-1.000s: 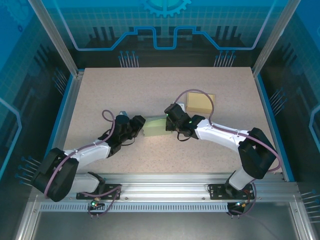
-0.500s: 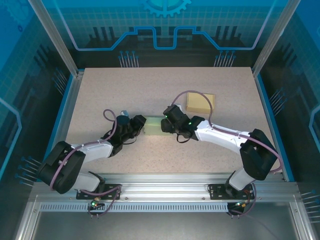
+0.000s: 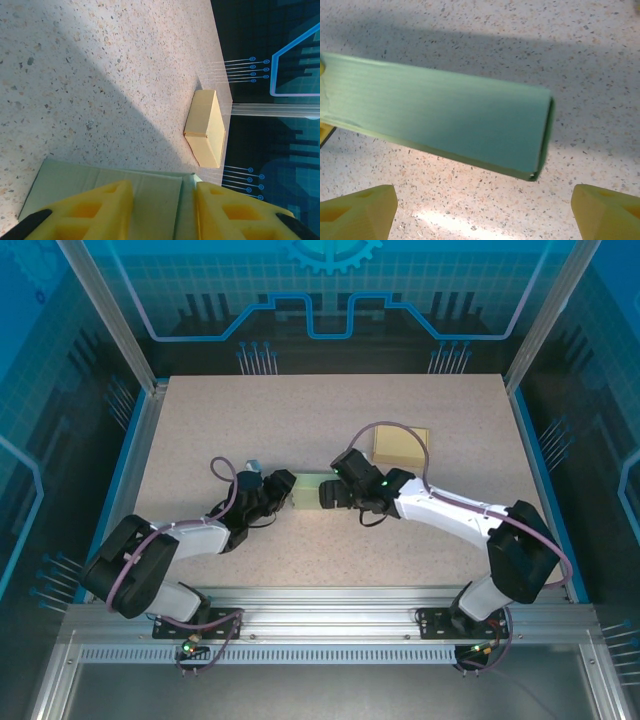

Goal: Fold the paper box

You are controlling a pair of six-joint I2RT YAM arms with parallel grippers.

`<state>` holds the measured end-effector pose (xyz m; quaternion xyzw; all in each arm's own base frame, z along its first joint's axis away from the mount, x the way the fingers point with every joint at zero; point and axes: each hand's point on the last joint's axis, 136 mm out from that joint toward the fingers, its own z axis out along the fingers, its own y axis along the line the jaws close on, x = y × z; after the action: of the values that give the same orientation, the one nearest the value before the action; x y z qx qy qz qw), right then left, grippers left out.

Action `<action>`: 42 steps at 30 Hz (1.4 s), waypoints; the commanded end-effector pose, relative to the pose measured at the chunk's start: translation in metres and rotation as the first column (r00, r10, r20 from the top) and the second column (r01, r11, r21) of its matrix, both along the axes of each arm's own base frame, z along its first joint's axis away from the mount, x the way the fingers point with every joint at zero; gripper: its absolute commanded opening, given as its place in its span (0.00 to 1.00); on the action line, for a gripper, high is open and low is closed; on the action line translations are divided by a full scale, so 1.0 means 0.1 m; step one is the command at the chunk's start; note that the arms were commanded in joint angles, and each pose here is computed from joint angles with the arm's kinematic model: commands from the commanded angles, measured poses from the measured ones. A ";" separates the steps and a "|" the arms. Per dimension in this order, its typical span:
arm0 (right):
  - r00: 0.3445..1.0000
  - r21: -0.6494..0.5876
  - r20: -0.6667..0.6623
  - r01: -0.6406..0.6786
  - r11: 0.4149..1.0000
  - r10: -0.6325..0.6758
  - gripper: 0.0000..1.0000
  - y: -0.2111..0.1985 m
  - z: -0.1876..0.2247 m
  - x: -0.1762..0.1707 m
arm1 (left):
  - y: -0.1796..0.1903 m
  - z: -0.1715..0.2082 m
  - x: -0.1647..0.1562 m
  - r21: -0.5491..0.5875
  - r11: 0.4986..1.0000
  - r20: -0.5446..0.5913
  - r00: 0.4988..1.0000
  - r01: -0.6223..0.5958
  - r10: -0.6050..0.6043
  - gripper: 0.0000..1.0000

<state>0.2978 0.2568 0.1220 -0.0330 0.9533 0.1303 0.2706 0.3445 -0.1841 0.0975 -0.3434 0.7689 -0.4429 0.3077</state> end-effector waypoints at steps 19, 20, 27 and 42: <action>0.995 0.263 -0.098 0.058 0.963 -0.033 0.72 -0.15 -0.03 0.40 | 0.06 -0.58 -0.29 0.134 0.990 -0.188 0.982 0.042 -0.016 0.38; 0.993 0.258 -0.108 0.069 0.964 -0.043 0.69 -0.19 -0.09 0.41 | 0.06 -0.58 -0.29 0.134 0.990 -0.186 0.982 0.041 -0.016 0.38; 0.984 0.265 -0.172 0.082 0.961 -0.036 0.55 -0.25 -0.37 0.35 | 0.05 -0.59 -0.28 0.139 0.989 -0.190 0.982 0.048 -0.021 0.33; 0.970 0.234 -0.236 0.114 0.965 -0.057 0.37 -0.39 -0.68 0.22 | 0.08 -0.48 -0.35 0.265 0.945 -0.154 0.976 0.193 -0.156 0.40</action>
<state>0.3482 0.2410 0.1056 0.0402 0.9227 0.2988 0.2403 0.3420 -0.1907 0.0984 -0.2760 0.8052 -0.4131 0.3238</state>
